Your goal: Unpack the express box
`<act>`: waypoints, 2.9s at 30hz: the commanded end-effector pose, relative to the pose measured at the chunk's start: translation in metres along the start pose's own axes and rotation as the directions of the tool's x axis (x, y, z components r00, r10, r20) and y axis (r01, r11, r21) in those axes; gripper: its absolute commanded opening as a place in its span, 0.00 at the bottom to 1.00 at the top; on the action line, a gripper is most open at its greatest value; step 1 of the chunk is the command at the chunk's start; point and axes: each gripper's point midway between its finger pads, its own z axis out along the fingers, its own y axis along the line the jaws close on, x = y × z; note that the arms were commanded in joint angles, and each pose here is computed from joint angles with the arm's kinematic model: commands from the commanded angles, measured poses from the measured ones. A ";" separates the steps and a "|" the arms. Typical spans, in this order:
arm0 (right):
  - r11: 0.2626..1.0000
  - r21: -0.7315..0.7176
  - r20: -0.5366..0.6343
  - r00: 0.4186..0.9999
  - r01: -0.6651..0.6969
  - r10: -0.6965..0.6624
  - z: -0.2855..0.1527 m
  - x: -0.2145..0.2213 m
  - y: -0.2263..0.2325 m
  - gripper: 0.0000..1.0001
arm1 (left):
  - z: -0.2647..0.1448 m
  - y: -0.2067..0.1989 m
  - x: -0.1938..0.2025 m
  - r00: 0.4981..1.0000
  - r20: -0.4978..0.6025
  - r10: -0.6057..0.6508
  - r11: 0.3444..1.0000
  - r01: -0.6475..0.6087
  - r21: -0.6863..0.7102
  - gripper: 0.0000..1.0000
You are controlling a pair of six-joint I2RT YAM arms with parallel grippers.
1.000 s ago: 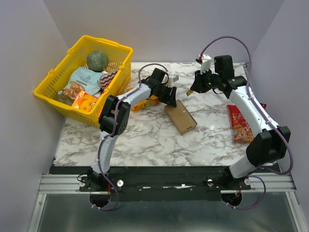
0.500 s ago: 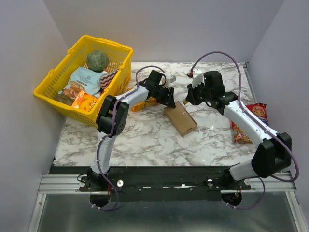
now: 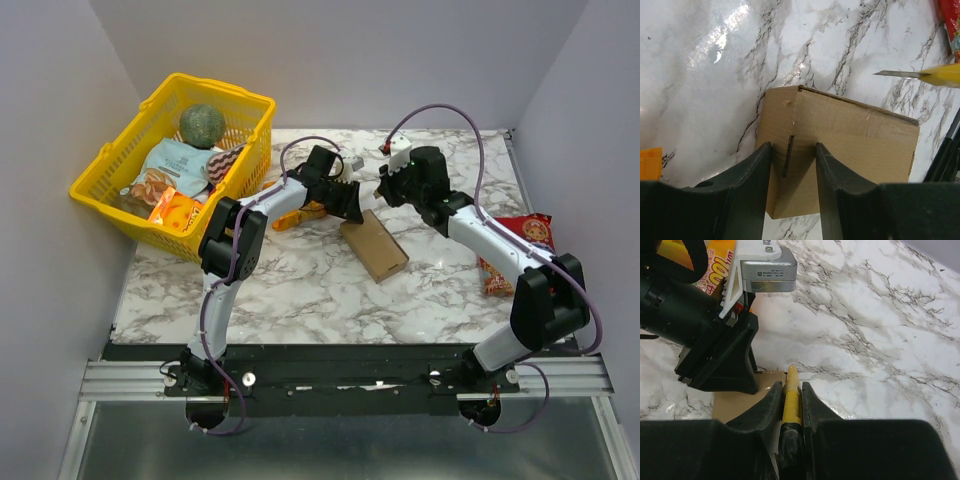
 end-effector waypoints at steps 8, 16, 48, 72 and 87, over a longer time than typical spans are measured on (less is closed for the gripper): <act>0.997 -0.027 0.009 0.998 0.067 -0.067 0.022 0.009 0.009 0.00 | 0.008 0.014 0.040 0.993 -0.108 -0.056 0.997 0.050 -0.058 0.46; 0.992 -0.071 -0.024 0.994 0.104 -0.106 0.029 0.020 0.015 0.00 | 0.008 0.014 0.040 0.993 -0.108 -0.053 0.997 0.047 -0.058 0.46; 0.990 -0.095 -0.152 0.981 0.103 -0.117 0.028 0.054 0.021 0.00 | 0.012 0.021 0.044 0.990 -0.119 -0.071 0.995 0.062 -0.076 0.45; 0.997 -0.040 -0.258 0.964 0.062 -0.070 0.002 0.068 0.031 0.01 | 0.010 0.022 0.035 0.993 -0.094 -0.069 0.993 0.059 -0.101 0.19; 0.998 -0.042 -0.312 0.948 0.053 -0.063 -0.019 0.079 0.032 0.01 | 0.013 0.026 0.037 0.991 -0.100 -0.085 0.991 0.074 -0.109 0.00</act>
